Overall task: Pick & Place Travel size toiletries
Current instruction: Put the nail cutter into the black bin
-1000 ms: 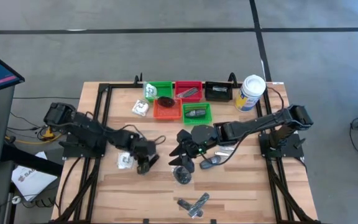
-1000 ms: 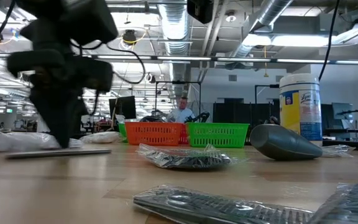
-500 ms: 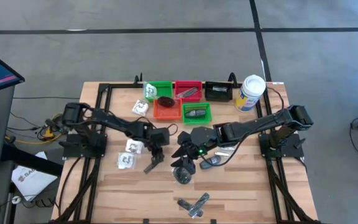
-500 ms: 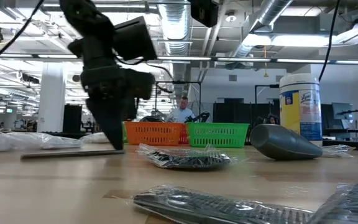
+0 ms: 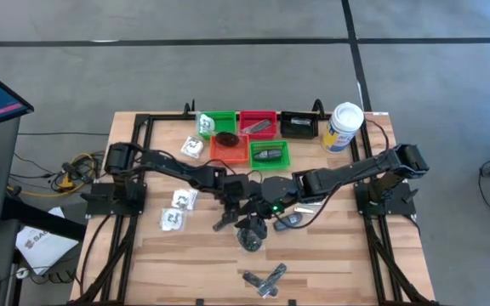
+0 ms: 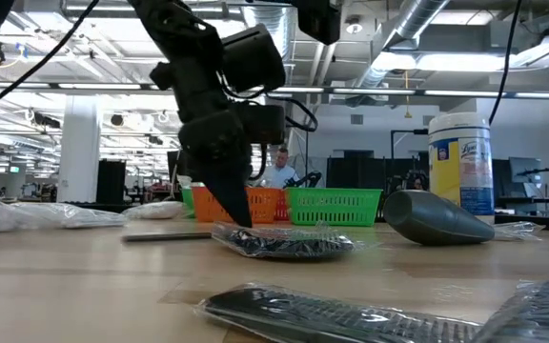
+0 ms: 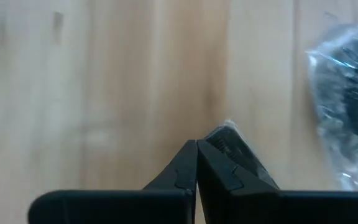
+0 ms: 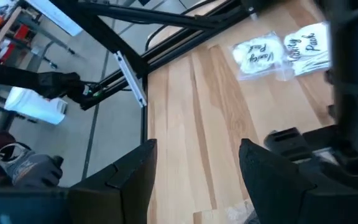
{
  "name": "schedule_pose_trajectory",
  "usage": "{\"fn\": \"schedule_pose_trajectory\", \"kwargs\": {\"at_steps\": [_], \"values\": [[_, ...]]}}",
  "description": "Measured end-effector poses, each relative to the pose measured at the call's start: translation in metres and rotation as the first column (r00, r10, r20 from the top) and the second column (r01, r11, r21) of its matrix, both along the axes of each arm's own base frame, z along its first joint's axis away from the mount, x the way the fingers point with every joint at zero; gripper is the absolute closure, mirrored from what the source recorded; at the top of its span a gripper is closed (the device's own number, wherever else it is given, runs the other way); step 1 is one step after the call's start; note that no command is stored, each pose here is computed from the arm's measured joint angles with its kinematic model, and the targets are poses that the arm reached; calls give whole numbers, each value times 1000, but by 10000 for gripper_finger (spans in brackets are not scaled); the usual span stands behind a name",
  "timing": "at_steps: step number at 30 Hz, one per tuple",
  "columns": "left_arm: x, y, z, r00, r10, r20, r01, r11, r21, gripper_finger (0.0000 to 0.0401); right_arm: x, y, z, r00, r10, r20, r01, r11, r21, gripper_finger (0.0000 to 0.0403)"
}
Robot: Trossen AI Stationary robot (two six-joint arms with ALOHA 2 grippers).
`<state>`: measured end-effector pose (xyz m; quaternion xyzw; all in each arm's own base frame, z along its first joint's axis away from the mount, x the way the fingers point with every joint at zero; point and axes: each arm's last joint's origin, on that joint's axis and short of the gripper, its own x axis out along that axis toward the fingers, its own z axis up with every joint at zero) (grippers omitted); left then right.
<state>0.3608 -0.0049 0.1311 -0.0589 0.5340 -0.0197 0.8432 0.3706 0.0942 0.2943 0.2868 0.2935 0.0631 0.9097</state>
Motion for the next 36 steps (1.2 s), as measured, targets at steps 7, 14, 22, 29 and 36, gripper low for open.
{"fn": "schedule_pose_trajectory", "kwargs": {"at_steps": [7, 14, 22, 29, 36], "values": [[-1, 10, 5, 1000, -26, 15, 25, 999, 24, 401, -2, 4, -1, 1000, -9, -19, 9, 1000, -5, 184], [-7, -4, 35, 994, -48, 102, 40, 996, 75, 401, -5, 3, -3, 998, -9, -56, 9, 1000, -15, 184], [-34, -26, 69, 981, -3, 194, -1, 1000, 20, 401, -11, 1, -11, 989, -8, -150, 1, 999, -47, 184], [-59, -48, 53, 989, 47, 140, -42, 999, -34, 401, -12, -1, -13, 984, -7, -178, -5, 998, -65, 184], [-82, -71, 30, 995, 91, 52, -87, 993, -76, 401, -13, -3, -14, 983, -4, -185, -10, 997, -79, 184]]}}
